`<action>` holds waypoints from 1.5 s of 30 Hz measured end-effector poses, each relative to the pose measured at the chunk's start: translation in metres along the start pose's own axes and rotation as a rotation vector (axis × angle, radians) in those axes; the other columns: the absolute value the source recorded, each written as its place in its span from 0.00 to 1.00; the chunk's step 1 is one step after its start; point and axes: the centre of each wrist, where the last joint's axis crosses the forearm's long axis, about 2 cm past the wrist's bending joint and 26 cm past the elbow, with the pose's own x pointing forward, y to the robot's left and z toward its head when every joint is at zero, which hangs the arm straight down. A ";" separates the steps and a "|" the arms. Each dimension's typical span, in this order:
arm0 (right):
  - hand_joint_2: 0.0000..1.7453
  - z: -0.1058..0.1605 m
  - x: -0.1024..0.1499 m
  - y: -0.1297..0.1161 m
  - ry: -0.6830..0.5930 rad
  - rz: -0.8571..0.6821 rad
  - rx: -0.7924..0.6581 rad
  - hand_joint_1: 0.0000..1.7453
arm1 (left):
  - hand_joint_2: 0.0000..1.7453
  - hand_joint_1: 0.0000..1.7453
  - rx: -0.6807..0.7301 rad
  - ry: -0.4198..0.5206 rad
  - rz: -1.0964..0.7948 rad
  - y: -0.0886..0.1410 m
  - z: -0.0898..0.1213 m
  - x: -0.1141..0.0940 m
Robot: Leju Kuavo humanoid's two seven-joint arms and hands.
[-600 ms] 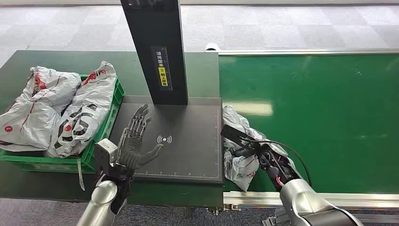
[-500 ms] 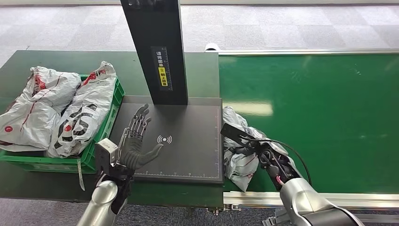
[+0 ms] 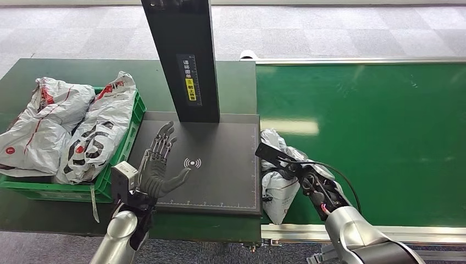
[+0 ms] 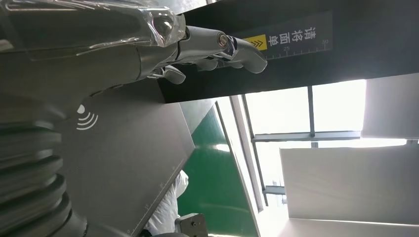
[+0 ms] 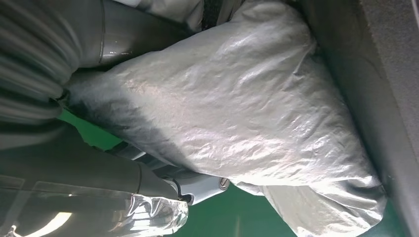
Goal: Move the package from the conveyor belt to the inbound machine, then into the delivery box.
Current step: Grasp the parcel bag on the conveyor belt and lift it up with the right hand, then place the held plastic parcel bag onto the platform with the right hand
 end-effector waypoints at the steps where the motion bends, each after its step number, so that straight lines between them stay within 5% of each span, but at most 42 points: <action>1: 1.00 0.000 0.000 0.000 0.000 0.000 0.000 1.00 | 1.00 0.00 0.000 -0.001 0.000 0.000 0.000 0.000; 17: 1.00 0.001 -0.003 0.011 -0.125 -0.048 -0.143 1.00 | 1.00 0.00 0.017 -0.003 -0.007 0.000 0.010 0.002; 29: 1.00 0.022 -0.017 -0.012 -0.498 -0.556 -0.838 1.00 | 1.00 0.00 0.038 -0.029 0.013 0.003 0.008 0.003; 40: 1.00 0.054 -0.016 -0.022 -0.648 -0.613 -1.196 1.00 | 1.00 0.00 0.015 -0.052 0.017 0.000 -0.009 0.001; 45: 1.00 0.064 -0.009 -0.024 -0.706 -0.581 -1.279 1.00 | 1.00 0.00 0.149 -0.145 -0.049 0.001 -0.014 0.004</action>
